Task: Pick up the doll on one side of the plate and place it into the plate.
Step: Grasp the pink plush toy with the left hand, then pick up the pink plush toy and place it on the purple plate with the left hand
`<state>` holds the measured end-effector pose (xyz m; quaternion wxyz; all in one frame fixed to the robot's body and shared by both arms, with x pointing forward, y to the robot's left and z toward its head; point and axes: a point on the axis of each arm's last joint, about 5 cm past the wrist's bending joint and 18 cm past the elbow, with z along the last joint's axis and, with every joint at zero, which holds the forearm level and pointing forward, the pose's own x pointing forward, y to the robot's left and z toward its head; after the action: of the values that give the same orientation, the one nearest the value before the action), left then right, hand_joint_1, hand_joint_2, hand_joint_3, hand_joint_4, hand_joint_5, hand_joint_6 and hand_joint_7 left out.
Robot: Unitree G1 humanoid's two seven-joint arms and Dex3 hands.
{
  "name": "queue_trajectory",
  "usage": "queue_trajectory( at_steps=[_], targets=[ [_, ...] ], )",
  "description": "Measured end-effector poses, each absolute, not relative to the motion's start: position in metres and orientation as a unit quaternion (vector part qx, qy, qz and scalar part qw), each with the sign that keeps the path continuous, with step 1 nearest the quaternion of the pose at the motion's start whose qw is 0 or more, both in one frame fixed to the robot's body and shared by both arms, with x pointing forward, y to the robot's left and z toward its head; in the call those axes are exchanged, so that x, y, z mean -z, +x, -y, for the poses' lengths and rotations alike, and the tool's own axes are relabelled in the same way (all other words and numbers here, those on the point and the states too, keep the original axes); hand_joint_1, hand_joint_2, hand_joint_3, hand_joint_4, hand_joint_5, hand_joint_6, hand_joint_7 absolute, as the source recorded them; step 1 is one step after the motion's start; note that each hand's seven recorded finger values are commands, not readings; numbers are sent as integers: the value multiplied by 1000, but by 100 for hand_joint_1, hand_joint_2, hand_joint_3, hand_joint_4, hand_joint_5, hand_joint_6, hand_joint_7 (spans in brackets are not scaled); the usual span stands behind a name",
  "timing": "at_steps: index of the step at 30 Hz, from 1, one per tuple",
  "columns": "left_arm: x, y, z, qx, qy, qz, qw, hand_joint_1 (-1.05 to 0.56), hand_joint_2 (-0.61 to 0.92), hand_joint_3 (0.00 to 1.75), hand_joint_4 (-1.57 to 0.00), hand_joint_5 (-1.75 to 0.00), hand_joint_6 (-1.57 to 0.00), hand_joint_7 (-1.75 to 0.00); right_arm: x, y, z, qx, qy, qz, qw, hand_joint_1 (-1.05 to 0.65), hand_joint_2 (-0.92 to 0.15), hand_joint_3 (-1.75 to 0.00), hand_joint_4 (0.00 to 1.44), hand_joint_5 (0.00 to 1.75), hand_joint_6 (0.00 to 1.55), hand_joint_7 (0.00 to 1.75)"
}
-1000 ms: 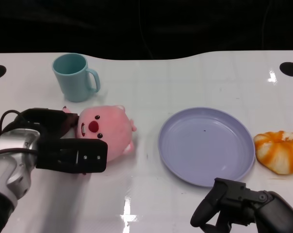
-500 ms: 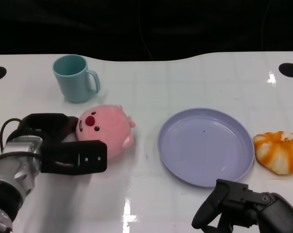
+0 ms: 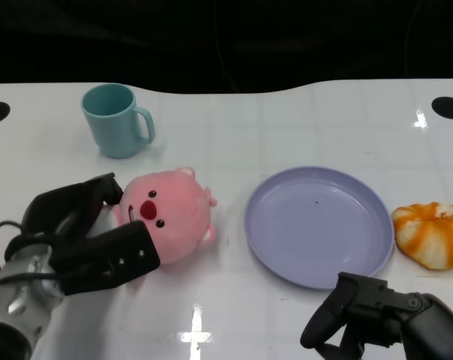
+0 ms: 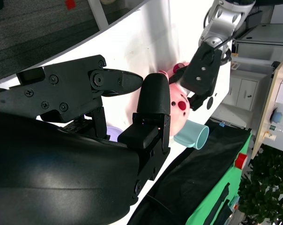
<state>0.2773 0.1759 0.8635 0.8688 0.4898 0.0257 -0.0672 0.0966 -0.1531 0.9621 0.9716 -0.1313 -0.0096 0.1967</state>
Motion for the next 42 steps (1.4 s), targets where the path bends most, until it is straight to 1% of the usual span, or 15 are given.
queue_trajectory(
  at_steps=[4, 8, 11, 16, 18, 24, 27, 31, 34, 35, 36, 37, 38, 41, 42],
  targets=[
    [-867, 271, -174, 58, 437, -29, 897, -19, 45, 129, -100, -175, -79, -175, -961, 97, 154, -196, -132, 7, 972, -27, -92, -35, 66, 159, 60, 129],
    [-880, 269, -170, 71, 412, -13, 908, -19, 36, 141, -101, -175, -80, -175, -961, 97, 154, -197, -132, 8, 971, -26, -92, -35, 66, 159, 59, 129],
    [-894, 267, -165, 91, 402, 14, 911, -19, 34, 144, -101, -175, -80, -175, -961, 97, 154, -198, -131, 7, 971, -26, -92, -35, 65, 159, 59, 129],
    [-915, 269, -153, 109, 407, 36, 906, -20, 35, 139, -99, -175, -79, -175, -961, 97, 153, -198, -135, 8, 971, -26, -92, -35, 66, 158, 60, 129],
    [-922, 271, -146, 122, 416, 35, 901, -20, 42, 124, -99, -175, -78, -175, -961, 97, 153, -198, -135, 8, 971, -26, -92, -35, 66, 158, 60, 129],
    [-950, 283, -108, 163, 444, 95, 876, -22, 42, 115, -97, -175, -76, -175, -961, 97, 149, -206, -130, 10, 970, -26, -92, -35, 66, 158, 60, 129],
    [-953, 284, -89, 179, 448, 109, 869, -21, 42, 116, -98, -175, -76, -175, -961, 97, 148, -204, -135, 10, 970, -25, -92, -35, 66, 158, 59, 129],
    [-950, 285, -70, 194, 444, 90, 870, -23, 40, 124, -98, -175, -77, -175, -960, 96, 144, -209, -132, 10, 969, -24, -92, -35, 67, 157, 60, 130],
    [-951, 288, -56, 206, 453, 71, 864, -24, 45, 115, -96, -175, -72, -175, -960, 96, 143, -211, -131, 11, 969, -23, -92, -34, 68, 157, 60, 129],
    [-952, 289, -52, 210, 459, 66, 861, -24, 50, 104, -94, -175, -66, -168, -960, 96, 143, -210, -131, 11, 969, -23, -92, -34, 68, 157, 60, 129],
    [-954, 290, -48, 214, 464, 60, 858, -25, 56, 90, -93, -175, -66, -148, -960, 96, 142, -210, -131, 11, 969, -23, -92, -34, 68, 157, 60, 129],
    [-955, 291, -43, 218, 468, 55, 855, -26, 60, 82, -92, -175, -70, -138, -960, 96, 142, -209, -130, 11, 969, -23, -92, -33, 68, 157, 60, 129],
    [-956, 292, -39, 221, 472, 51, 852, -25, 61, 83, -89, -175, -77, -114, -960, 96, 141, -209, -130, 12, 969, -23, -92, -33, 68, 157, 60, 129],
    [-959, 295, -27, 229, 482, 45, 844, -23, 59, 85, -88, -175, -78, -103, -960, 96, 140, -208, -128, 13, 970, -24, -92, -33, 68, 157, 60, 129],
    [-958, 296, -25, 231, 484, 40, 843, -23, 60, 84, -87, -175, -78, -82, -960, 96, 140, -208, -127, 13, 970, -24, -92, -33, 68, 157, 60, 128]
  ],
)
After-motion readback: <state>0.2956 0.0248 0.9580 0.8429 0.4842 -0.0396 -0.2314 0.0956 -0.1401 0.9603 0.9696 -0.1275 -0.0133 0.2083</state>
